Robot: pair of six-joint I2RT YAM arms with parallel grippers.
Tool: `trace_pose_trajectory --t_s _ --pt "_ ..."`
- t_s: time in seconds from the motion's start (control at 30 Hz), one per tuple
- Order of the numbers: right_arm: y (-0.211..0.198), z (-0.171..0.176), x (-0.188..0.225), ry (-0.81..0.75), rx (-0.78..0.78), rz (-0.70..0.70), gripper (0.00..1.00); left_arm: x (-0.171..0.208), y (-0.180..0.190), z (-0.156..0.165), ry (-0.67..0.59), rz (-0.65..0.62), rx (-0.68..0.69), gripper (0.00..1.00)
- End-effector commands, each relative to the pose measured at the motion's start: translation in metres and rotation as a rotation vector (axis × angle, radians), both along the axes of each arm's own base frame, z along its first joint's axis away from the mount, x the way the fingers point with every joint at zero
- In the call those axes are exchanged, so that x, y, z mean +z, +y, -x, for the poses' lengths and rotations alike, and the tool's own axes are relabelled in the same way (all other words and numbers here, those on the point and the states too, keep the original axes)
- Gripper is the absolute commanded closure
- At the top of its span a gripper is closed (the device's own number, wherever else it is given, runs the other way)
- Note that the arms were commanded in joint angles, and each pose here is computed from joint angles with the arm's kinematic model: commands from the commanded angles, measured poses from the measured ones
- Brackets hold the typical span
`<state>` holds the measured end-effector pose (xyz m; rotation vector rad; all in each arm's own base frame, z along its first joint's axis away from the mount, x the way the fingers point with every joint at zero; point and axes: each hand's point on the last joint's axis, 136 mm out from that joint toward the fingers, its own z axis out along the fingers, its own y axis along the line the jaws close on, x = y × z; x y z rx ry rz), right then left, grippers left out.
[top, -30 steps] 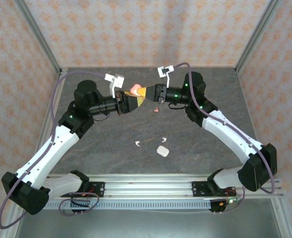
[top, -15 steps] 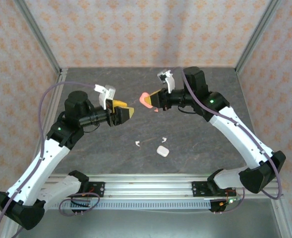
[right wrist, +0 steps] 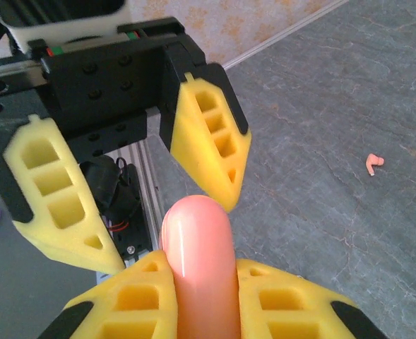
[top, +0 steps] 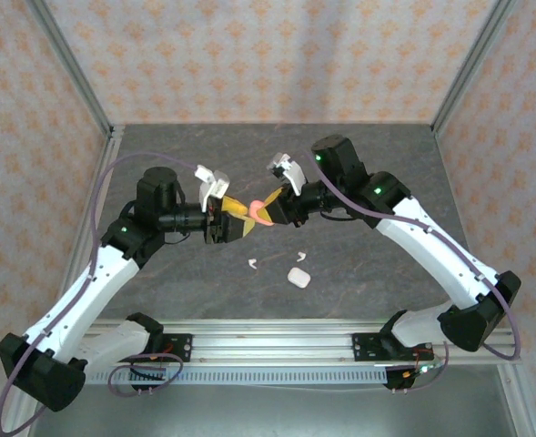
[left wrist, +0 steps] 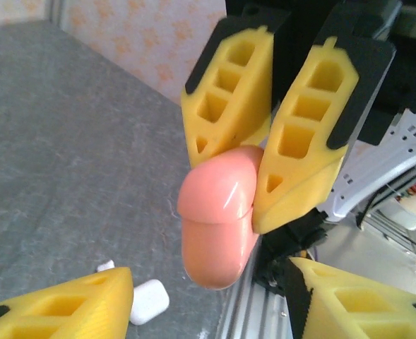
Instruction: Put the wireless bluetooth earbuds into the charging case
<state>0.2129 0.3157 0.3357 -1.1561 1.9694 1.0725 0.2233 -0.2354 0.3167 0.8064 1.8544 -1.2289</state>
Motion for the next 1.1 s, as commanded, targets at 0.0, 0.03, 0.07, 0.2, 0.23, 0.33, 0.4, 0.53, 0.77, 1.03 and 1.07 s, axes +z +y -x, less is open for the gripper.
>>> trace_pose_trajectory --t_s 0.0,0.03,0.07,0.2,0.23,0.33,0.4,0.53,0.77,1.03,1.07 --pt "0.004 0.003 0.01 -0.032 0.032 -0.029 0.95 0.015 -0.002 0.013 -0.03 0.036 -0.079 0.43" --pt "0.004 0.003 0.01 -0.026 0.033 -0.031 0.95 0.016 -0.003 0.014 -0.032 0.04 -0.084 0.45" --pt "0.005 0.003 0.01 -0.021 0.034 -0.032 0.95 0.017 -0.003 0.013 -0.031 0.041 -0.085 0.48" --pt "0.007 0.003 0.01 -0.004 0.04 -0.038 0.95 0.016 -0.006 0.011 -0.012 0.044 -0.105 0.61" --pt "0.008 0.003 0.009 -0.002 0.043 -0.037 0.95 0.016 -0.007 0.01 -0.006 0.045 -0.11 0.62" --pt "0.01 0.003 0.009 0.003 0.046 -0.042 0.95 0.017 -0.008 0.006 -0.001 0.049 -0.104 0.63" --pt "0.011 0.003 0.009 0.006 0.046 -0.045 0.95 0.019 -0.009 0.004 -0.005 0.055 -0.1 0.63" --pt "0.011 0.004 0.01 0.006 0.046 -0.052 0.95 0.022 -0.01 0.003 -0.006 0.061 -0.097 0.68" --pt "0.01 -0.004 0.011 0.028 -0.006 -0.043 0.85 0.008 -0.002 0.002 -0.024 -0.005 -0.045 1.0" --pt "0.005 -0.016 0.002 0.063 -0.05 -0.021 0.57 0.01 0.011 0.016 -0.191 0.039 0.02 1.0" --pt "0.005 -0.02 0.0 0.071 -0.064 -0.018 0.57 0.008 0.013 0.018 -0.198 0.032 0.026 1.0"
